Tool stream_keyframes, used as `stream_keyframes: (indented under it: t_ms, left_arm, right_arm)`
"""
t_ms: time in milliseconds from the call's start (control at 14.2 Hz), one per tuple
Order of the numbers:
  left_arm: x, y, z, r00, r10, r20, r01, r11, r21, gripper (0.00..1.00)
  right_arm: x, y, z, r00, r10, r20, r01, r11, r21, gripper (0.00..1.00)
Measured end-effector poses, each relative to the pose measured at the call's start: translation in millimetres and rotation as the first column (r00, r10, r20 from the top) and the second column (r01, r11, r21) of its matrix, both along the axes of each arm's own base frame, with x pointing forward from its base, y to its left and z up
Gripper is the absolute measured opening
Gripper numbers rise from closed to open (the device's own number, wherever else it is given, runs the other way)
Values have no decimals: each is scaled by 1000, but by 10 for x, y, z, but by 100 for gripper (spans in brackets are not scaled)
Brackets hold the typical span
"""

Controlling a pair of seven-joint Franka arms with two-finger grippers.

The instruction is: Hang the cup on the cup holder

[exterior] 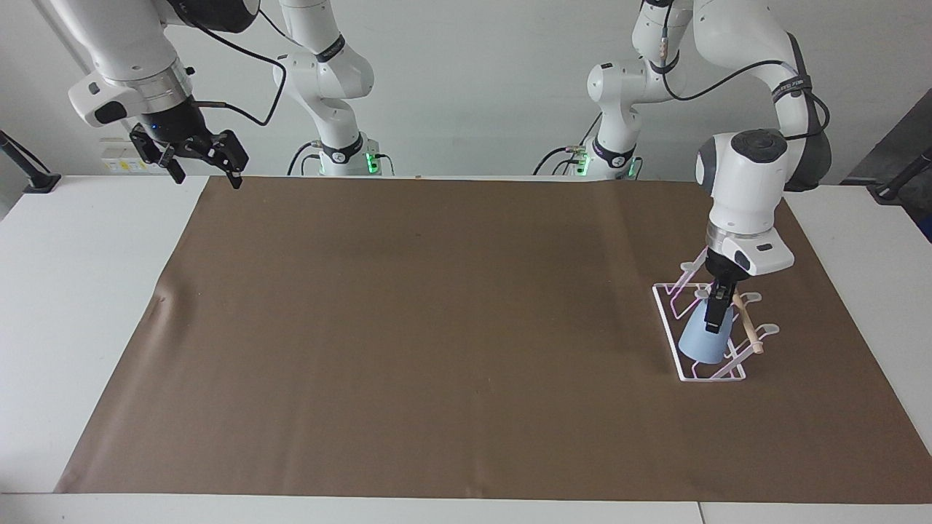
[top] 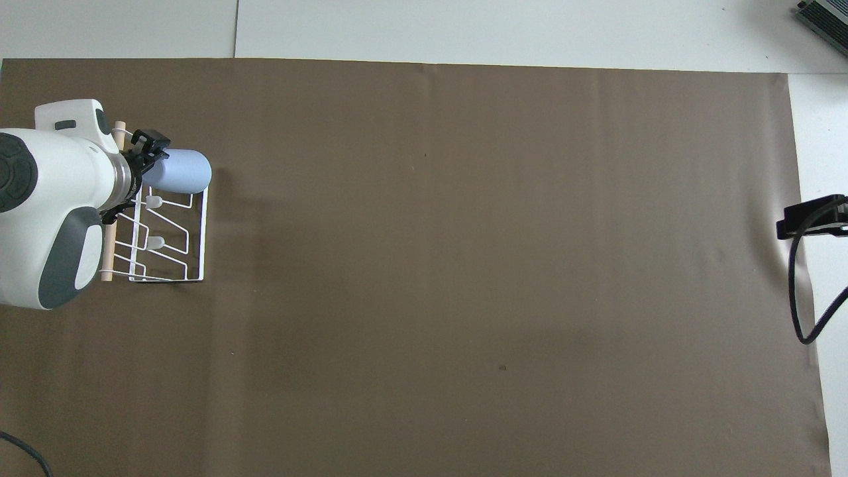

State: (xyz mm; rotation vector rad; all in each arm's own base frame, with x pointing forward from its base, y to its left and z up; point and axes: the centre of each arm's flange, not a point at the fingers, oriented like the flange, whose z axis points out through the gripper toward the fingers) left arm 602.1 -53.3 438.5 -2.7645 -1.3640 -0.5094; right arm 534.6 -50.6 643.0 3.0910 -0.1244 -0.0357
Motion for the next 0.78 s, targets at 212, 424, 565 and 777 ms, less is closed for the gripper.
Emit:
stream_keyframes:
  t_ms: [212, 424, 565, 777]
  left_arm:
    - [10, -15, 96, 999, 9, -31, -9, 1000, 12, 100]
    - [12, -60, 258, 998, 15, -54, -14, 1000, 23, 100]
    - [-3, -121, 377, 997, 16, -76, -14, 999, 33, 100]
    - [-31, -222, 598, 996, 3, -94, 0, 999, 38, 100]
  right_arm:
    - [-13, 1, 2, 1000, 0, 0, 0, 1000, 0, 100]
    - [-27, 2, 0, 1000, 0, -1, 0, 1000, 0, 100]
    - [-27, 0, -5, 1000, -1, -2, 1, 1000, 0, 100]
    - [-28, 0, -19, 1000, -25, -4, 25, 1000, 0, 100]
